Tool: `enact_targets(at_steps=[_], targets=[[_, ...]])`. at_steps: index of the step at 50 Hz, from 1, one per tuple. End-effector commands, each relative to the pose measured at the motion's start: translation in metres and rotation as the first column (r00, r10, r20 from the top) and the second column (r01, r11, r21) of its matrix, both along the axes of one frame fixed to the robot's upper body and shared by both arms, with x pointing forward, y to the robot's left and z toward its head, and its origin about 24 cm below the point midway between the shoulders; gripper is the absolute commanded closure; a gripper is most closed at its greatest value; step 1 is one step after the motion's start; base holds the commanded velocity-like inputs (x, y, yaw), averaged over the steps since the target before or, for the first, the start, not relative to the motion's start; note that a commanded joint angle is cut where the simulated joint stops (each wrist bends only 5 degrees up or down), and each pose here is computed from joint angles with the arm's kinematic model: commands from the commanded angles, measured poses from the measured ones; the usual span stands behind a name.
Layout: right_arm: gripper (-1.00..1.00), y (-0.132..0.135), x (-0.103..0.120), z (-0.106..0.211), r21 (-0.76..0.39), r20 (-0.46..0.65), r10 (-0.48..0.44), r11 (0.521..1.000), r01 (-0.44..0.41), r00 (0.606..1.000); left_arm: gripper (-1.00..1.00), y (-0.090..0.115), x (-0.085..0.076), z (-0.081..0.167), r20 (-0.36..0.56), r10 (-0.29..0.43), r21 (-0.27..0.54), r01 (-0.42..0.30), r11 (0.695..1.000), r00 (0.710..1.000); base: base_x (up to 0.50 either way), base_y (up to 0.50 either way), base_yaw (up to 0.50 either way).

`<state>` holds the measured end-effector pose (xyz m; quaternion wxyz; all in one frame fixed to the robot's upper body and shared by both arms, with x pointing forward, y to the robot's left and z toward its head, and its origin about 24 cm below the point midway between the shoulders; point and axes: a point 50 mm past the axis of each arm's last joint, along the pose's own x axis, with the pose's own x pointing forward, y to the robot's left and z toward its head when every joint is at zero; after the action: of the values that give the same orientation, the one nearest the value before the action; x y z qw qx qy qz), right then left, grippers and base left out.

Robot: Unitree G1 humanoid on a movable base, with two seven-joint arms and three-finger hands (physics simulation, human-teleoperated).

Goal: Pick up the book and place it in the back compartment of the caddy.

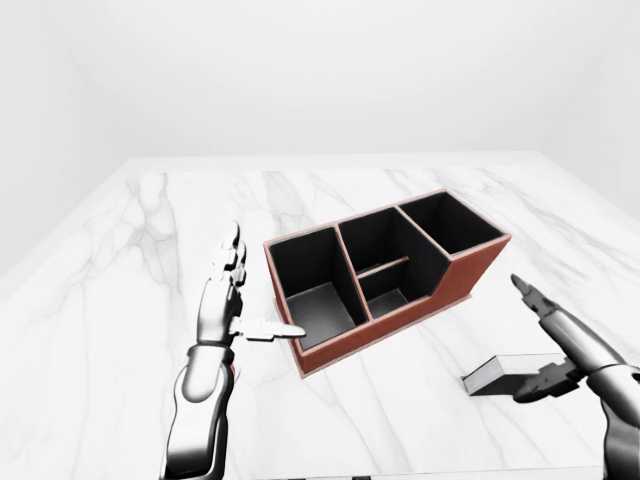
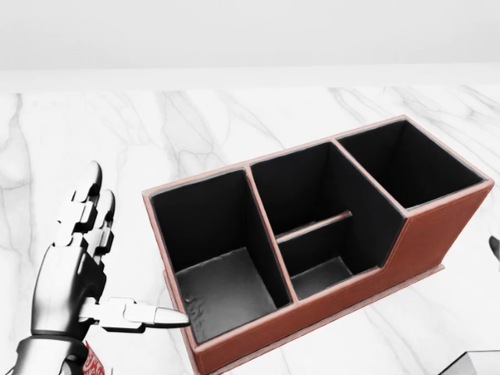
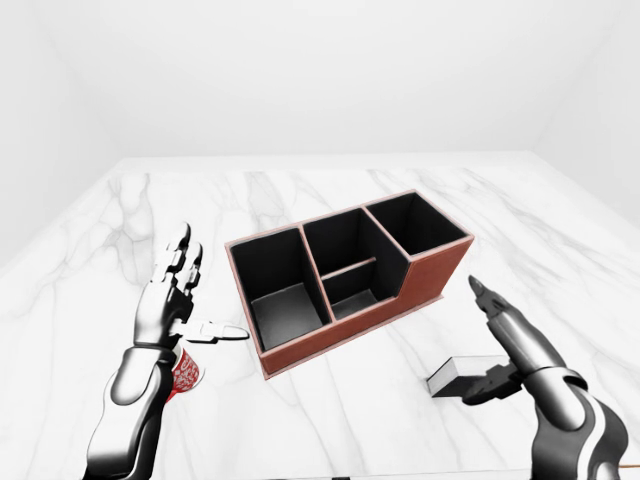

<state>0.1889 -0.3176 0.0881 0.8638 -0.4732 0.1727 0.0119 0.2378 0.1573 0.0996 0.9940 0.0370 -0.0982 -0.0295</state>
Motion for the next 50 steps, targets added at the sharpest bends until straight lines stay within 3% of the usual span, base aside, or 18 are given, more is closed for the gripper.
enact_targets(at_steps=[1,50], targets=[[-1.00,-0.003,0.000,-0.001,-0.011,-0.015,-0.006,1.000,0.006,1.000,-1.00,-0.001,0.000,-0.002,-0.011,-0.002,0.001,0.002,1.000,1.000,0.00,0.00,0.00],[-1.00,-0.017,0.002,-0.006,-0.028,-0.015,-0.057,0.998,0.056,0.998,-1.00,-0.001,0.001,-0.006,-0.026,-0.002,0.003,0.002,1.000,1.000,0.00,0.00,0.00]])
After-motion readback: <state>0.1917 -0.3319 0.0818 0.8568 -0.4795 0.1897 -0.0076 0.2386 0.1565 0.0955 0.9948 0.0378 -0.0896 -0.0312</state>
